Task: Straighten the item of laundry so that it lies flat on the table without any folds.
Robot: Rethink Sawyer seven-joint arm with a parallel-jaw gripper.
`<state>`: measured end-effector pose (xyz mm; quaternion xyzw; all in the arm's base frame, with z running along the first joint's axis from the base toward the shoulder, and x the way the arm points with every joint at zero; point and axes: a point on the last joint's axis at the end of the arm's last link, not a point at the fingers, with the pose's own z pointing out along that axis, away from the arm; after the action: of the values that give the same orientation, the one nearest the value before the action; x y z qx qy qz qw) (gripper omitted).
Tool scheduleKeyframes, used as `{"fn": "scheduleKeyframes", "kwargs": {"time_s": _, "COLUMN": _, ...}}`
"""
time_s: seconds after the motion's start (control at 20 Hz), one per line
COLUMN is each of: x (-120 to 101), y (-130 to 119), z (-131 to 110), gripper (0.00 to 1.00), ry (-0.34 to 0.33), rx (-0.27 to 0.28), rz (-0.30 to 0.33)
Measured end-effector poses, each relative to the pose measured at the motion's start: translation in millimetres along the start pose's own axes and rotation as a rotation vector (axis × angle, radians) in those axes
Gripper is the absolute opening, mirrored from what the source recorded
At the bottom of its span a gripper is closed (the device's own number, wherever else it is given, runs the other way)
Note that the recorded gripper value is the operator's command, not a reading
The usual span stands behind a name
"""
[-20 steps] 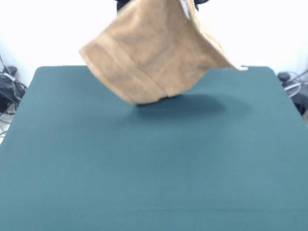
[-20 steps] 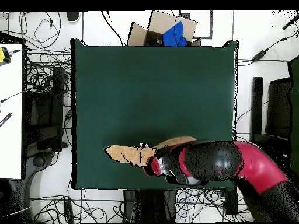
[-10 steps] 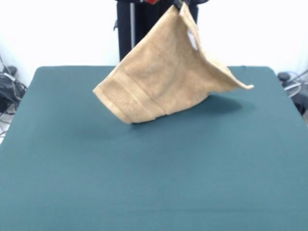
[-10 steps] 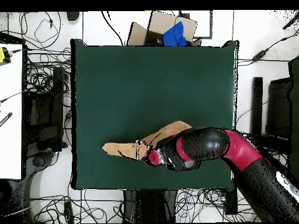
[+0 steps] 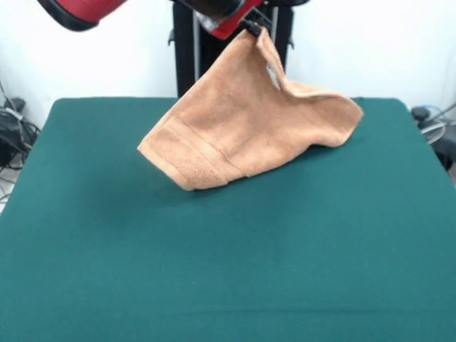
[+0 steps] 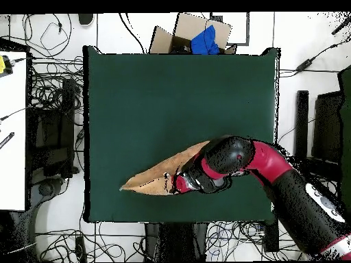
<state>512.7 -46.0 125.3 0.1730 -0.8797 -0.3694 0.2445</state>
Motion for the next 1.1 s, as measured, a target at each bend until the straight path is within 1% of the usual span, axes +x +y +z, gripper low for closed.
{"fn": "scheduleKeyframes", "kwargs": {"time_s": 0.1, "x": -7, "y": -5, "z": 8, "gripper": 0.0, "ry": 0.016, "rx": 0.021, "rz": 0.002}}
{"fn": "scheduleKeyframes", "kwargs": {"time_s": 0.3, "x": -16, "y": -10, "z": 11, "gripper": 0.0, "ry": 0.016, "rx": 0.037, "rz": -0.001}}
{"fn": "scheduleKeyframes", "kwargs": {"time_s": 0.6, "x": -30, "y": -17, "z": 12, "gripper": 0.0, "ry": 0.009, "rx": 0.041, "rz": 0.011}}
{"fn": "scheduleKeyframes", "kwargs": {"time_s": 0.65, "x": -36, "y": -21, "z": 12, "gripper": 0.0, "ry": 0.008, "rx": 0.049, "rz": 0.017}}
{"fn": "scheduleKeyframes", "kwargs": {"time_s": 1.1, "x": -55, "y": -28, "z": 6, "gripper": 0.0, "ry": -0.006, "rx": 0.09, "rz": 0.034}}
